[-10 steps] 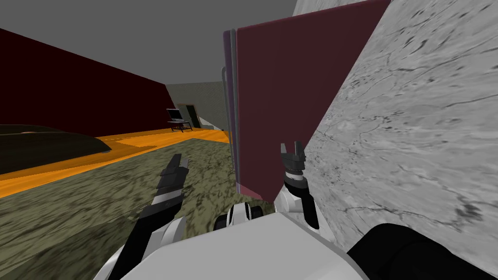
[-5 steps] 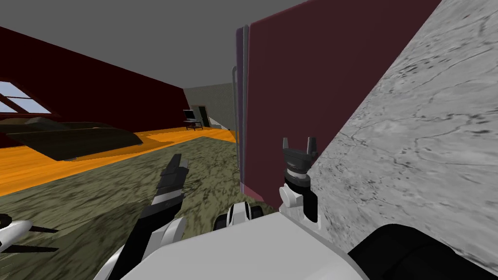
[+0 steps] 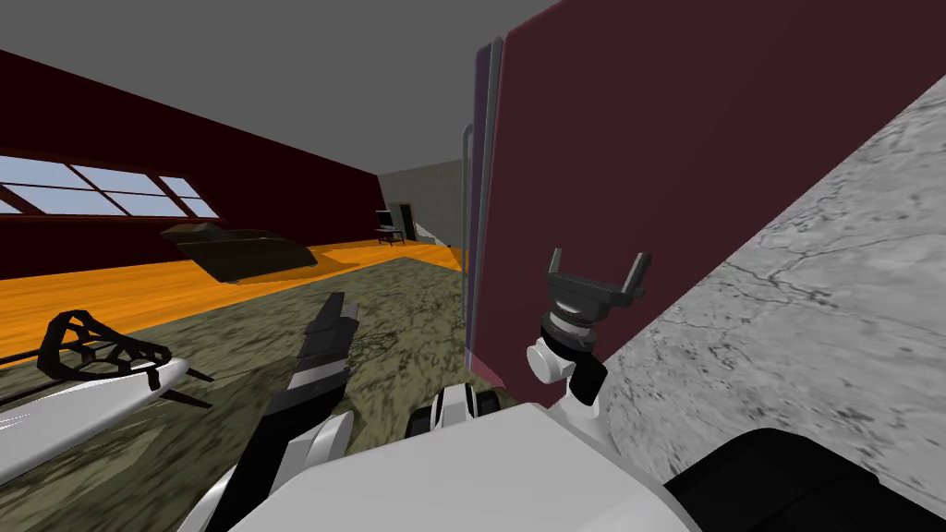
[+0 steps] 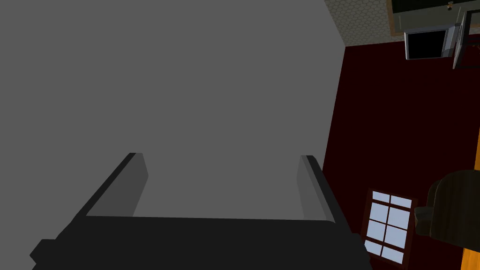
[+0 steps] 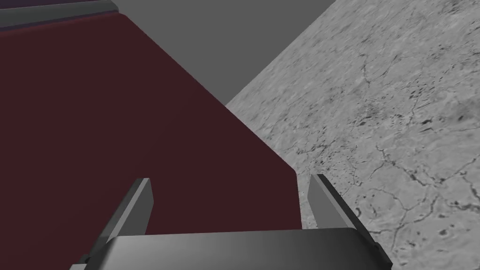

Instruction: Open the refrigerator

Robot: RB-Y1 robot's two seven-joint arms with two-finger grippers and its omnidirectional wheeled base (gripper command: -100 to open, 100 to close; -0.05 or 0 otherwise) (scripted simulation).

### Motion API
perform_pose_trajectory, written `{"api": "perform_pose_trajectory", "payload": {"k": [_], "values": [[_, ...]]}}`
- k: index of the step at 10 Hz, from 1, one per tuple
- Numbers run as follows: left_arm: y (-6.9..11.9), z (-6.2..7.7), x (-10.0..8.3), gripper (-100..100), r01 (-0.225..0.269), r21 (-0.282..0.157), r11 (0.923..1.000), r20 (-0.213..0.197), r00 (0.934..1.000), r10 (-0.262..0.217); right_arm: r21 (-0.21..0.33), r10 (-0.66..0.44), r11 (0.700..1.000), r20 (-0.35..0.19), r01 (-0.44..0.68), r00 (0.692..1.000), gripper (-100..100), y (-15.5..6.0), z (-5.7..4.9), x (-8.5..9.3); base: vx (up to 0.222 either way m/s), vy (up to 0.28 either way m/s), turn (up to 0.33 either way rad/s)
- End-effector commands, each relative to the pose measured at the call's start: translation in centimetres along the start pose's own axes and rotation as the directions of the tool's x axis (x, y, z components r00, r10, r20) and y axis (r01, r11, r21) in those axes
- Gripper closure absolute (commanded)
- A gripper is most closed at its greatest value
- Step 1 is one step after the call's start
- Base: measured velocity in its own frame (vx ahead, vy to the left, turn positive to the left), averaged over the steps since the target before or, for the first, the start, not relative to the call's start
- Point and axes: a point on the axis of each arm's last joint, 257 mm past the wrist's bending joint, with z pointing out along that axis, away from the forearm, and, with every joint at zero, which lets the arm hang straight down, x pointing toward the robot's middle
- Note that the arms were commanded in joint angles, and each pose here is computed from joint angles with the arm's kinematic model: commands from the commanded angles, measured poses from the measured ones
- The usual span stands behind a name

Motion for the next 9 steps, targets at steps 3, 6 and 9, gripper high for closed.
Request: {"api": "perform_pose_trajectory", "payload": {"k": [3, 6, 9], "values": [[0.0, 0.0, 0.0, 0, 0.0, 0.0, 1.0, 0.0, 1.0, 0.0, -0.16, 0.18, 0.972, 0.019, -0.174, 0.984, -100, 2.7, 1.5, -0.7, 0.035, 0.007, 0.244], [0.0, 0.0, 0.0, 0, 0.0, 0.0, 1.0, 0.0, 1.0, 0.0, -0.284, 0.315, 0.911, 0.01, -0.3, 0.949, -100, 4.8, 2.2, -1.5, 0.04, -0.004, 0.268], [0.0, 0.0, 0.0, 0, 0.0, 0.0, 1.0, 0.0, 1.0, 0.0, -0.402, 0.438, 0.819, -0.024, -0.41, 0.898, -100, 6.8, 2.6, -2.5, 0.035, 0.005, 0.228]]}}
